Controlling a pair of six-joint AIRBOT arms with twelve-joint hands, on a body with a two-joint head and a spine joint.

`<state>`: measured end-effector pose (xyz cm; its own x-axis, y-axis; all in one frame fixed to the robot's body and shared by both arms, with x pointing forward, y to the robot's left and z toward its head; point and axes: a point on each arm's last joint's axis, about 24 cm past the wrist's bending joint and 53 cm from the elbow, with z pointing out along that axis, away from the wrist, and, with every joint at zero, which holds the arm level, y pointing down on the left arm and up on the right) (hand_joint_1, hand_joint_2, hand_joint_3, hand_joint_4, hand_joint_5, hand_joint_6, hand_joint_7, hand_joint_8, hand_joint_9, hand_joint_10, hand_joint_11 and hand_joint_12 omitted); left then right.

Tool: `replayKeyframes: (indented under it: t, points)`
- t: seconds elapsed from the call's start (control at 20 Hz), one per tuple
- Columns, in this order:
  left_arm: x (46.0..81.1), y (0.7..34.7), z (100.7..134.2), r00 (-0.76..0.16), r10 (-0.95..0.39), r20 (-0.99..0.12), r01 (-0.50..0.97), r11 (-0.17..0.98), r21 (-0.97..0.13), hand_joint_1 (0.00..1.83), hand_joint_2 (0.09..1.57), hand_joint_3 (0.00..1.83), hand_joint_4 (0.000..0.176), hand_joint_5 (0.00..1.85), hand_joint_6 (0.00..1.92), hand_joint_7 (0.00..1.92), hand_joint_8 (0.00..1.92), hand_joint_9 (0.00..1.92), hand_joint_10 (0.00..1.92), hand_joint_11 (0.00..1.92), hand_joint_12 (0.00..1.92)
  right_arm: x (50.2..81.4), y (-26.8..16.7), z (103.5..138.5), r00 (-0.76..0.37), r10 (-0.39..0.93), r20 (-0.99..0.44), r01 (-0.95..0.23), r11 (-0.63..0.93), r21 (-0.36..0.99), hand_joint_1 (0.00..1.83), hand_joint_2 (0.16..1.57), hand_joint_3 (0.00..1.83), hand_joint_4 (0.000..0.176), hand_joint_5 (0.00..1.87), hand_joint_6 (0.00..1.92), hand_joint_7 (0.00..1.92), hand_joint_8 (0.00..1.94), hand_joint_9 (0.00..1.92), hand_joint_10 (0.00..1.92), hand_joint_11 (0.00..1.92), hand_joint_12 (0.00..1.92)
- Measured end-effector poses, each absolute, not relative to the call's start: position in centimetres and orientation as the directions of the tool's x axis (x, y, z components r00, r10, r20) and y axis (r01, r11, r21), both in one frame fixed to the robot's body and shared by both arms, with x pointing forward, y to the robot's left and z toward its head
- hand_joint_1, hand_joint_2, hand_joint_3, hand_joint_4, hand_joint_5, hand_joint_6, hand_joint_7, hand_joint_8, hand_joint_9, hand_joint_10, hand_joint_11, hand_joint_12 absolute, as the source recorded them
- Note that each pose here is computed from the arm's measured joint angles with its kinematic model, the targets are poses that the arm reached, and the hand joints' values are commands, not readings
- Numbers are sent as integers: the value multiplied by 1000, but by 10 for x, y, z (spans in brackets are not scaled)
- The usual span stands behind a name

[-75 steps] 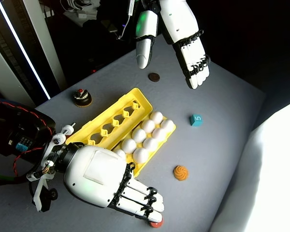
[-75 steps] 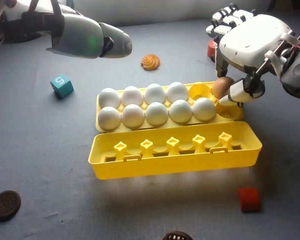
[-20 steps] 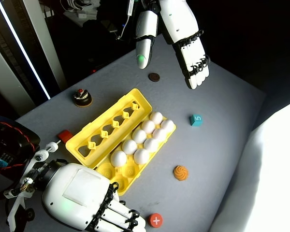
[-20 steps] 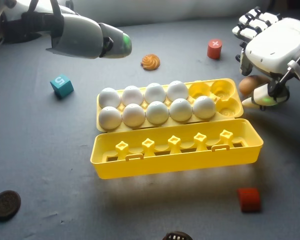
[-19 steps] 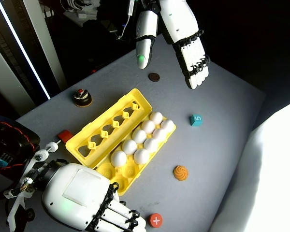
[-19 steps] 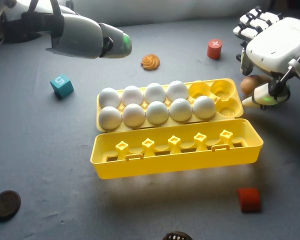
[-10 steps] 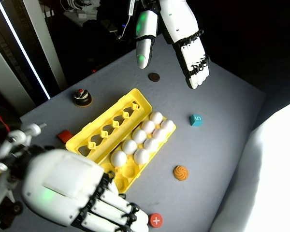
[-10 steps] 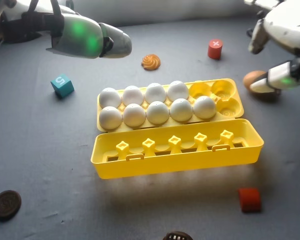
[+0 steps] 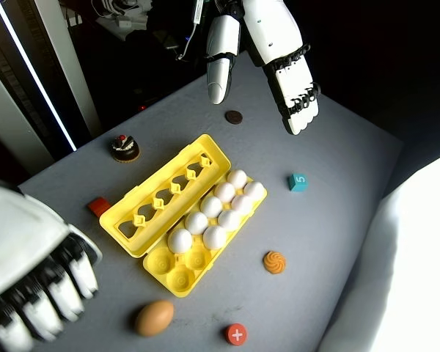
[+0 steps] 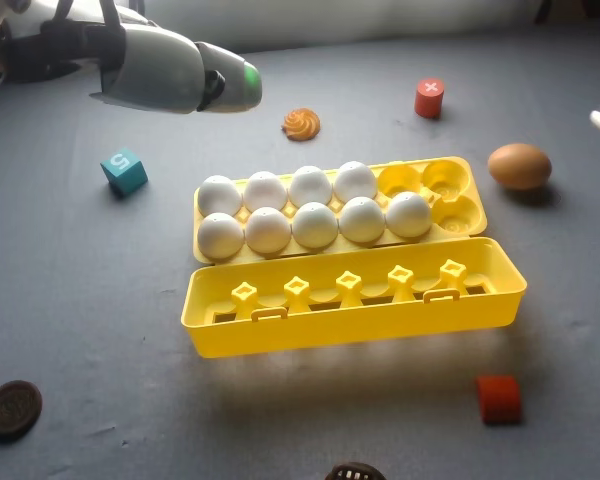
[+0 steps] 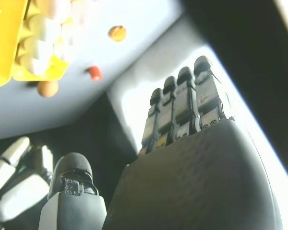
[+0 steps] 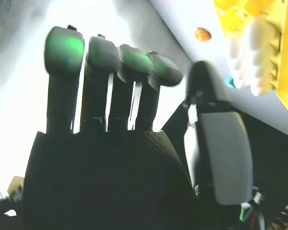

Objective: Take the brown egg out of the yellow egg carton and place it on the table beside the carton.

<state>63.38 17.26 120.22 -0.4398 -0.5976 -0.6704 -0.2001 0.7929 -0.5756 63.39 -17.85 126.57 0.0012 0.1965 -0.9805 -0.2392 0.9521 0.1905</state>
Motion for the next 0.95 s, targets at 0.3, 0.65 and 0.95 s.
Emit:
replayKeyframes:
  t: [0.3, 0.65, 0.95]
  points:
    - [634, 173, 1203, -439, -597, -671, -199, 793, -576, 0, 1074, 0, 0, 84, 1, 82, 2, 69, 4, 46, 63, 588, -173, 1275, -35, 218, -975, -225, 949, 221, 960, 1475, 0, 0, 1271, 1921, 1492, 1941, 1575, 1921, 1704, 1921]
    - [634, 173, 1203, -437, -594, -675, -197, 796, -573, 0, 1079, 0, 0, 94, 1, 90, 0, 70, 0, 0, 194, 561, -156, 1272, -79, 253, -964, -211, 941, 264, 999, 1410, 6, 176, 1231, 1921, 1438, 1941, 1531, 1921, 1670, 1921]
    - [634, 173, 1203, -438, -593, -676, -196, 797, -572, 0, 1084, 0, 0, 75, 1, 60, 1, 37, 1, 0, 153, 552, -152, 1275, -72, 257, -964, -216, 939, 267, 976, 1424, 6, 176, 1211, 1921, 1425, 1941, 1524, 1921, 1669, 1921]
